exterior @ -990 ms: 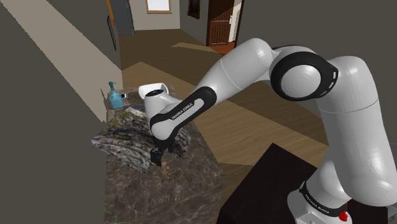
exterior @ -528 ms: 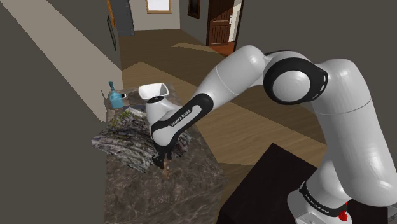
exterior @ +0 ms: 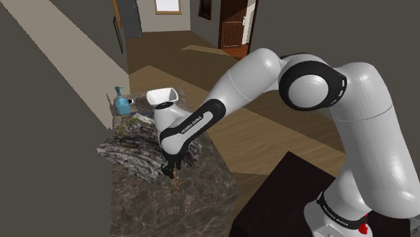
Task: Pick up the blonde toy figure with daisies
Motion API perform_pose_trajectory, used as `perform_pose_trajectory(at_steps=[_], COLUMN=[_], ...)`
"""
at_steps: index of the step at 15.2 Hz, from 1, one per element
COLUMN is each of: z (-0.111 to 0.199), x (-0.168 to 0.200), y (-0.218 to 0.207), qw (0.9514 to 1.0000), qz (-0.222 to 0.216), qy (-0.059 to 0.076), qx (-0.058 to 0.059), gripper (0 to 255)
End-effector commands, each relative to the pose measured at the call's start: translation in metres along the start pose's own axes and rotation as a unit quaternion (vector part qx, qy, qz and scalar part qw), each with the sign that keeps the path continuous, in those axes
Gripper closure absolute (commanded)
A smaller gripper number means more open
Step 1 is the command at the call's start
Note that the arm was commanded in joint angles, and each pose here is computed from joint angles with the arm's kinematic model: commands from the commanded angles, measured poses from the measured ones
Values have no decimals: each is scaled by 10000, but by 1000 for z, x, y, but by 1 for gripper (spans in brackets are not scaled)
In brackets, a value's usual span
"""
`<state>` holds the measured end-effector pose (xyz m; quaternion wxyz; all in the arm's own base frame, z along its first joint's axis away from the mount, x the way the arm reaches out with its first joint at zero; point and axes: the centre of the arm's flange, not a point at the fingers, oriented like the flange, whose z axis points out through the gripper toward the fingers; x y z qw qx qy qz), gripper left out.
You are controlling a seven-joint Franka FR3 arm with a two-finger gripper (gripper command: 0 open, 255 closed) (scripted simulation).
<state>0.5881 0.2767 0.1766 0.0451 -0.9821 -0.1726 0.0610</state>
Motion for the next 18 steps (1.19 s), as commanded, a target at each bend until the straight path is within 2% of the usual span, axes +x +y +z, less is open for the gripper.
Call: perform_pose_trajectory(at_steps=[1,16,18], z=[0,-78,-79], x=[1,-8,-8], y=[1,-8,-8], qw=[10000,10000,10000], qz=[7,7,7], qy=[-9,-9,-9], qx=[-5,-5,-5], gripper=[255,255,255])
